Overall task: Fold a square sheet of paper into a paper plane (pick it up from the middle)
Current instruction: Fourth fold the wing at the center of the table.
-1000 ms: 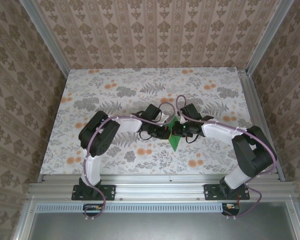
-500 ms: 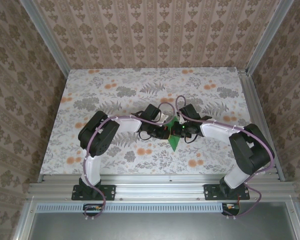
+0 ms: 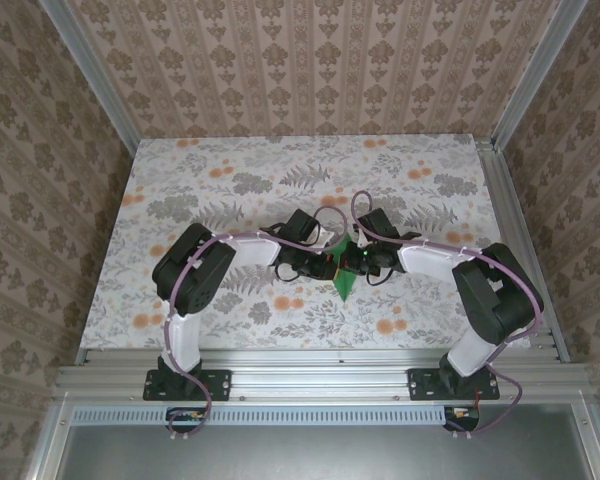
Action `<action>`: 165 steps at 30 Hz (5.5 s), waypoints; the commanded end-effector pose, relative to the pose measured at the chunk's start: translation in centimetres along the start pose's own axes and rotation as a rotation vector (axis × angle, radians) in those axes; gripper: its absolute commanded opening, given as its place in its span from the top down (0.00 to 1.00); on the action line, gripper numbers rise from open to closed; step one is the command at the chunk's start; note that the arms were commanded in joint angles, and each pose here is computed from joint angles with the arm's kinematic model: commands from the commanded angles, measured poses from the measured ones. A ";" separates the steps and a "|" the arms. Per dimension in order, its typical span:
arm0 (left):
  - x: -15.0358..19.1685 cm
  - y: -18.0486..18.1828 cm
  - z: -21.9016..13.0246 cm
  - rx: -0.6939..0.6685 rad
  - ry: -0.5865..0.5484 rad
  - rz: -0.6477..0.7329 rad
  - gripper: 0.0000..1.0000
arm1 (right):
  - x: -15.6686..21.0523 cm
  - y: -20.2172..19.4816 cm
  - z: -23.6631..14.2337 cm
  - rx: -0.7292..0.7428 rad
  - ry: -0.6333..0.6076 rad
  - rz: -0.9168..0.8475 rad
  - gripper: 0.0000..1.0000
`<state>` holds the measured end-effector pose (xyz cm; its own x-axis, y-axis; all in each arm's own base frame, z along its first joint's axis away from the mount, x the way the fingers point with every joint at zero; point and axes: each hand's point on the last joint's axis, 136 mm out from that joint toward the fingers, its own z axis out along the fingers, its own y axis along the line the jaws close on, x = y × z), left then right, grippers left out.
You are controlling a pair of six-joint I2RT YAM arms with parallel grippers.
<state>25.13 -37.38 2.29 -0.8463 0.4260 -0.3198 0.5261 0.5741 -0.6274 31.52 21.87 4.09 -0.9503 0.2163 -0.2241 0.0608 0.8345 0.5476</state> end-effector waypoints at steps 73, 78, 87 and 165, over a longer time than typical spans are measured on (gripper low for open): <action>0.6 1.8 0.7 -0.098 -0.019 -0.052 1.00 | 0.6 0.8 0.8 -0.066 0.041 0.057 0.98; 0.6 1.9 0.6 -0.092 -0.026 -0.053 1.00 | 0.8 0.7 1.0 -0.065 0.053 0.058 0.97; 0.6 1.8 0.5 -0.076 -0.043 -0.057 1.00 | 1.1 0.4 1.8 -0.068 0.066 0.066 0.97; 0.5 1.4 -0.6 -0.024 -0.083 -0.048 1.00 | 2.2 -0.7 4.0 -0.279 0.103 0.286 0.93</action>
<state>25.80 -36.32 2.27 -0.8777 0.3315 -0.3461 0.4793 0.6047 -0.6362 31.53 23.69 1.73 -0.9320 0.3624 0.0003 0.2215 0.5691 0.7919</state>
